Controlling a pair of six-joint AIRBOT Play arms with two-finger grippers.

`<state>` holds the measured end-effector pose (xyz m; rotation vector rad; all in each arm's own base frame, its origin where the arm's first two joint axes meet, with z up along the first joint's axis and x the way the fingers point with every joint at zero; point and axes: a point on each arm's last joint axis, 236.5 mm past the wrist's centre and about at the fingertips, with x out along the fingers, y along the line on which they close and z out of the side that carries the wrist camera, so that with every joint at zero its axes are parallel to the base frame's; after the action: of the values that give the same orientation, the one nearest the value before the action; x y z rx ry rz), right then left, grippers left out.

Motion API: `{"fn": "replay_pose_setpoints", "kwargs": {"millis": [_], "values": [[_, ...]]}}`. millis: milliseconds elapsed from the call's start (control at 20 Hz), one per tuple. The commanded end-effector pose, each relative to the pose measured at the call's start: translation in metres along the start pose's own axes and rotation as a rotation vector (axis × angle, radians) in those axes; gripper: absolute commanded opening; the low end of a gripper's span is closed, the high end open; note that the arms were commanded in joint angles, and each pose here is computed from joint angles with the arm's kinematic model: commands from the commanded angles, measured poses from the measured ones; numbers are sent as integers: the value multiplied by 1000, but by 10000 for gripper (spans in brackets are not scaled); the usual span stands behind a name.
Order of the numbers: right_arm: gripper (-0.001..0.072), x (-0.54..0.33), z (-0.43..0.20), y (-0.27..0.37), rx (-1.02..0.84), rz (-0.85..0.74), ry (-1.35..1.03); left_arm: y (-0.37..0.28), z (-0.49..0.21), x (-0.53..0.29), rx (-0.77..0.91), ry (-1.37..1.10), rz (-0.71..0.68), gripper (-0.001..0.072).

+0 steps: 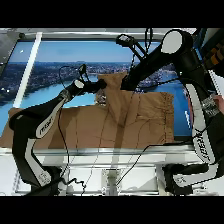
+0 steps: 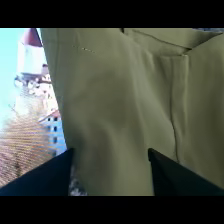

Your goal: Fold the clothes and pants, and hang the long-sleeved shirts on hangers.

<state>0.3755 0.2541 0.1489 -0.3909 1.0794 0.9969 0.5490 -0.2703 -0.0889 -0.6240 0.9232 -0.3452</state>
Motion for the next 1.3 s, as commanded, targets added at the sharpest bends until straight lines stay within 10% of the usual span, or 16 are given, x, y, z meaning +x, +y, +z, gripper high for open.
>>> {"fn": "replay_pose_setpoints", "kwargs": {"millis": [0, 200, 500, 1250], "values": [[491, 0, -5, 4, 20, 14, 23, 4, -6, 11, -57, 3, 8, 431], [490, 0, -7, 4, 20, 16, 29, -2, 1, 10, -54, -8, -2, 19], [369, -2, -9, -22, 26, -94, 37, -43, 74, -37, 13, -200, -54, 16], [370, -15, -14, -67, 112, -215, 6, -77, 270, -343, 446, -871, 124, 17]]}}
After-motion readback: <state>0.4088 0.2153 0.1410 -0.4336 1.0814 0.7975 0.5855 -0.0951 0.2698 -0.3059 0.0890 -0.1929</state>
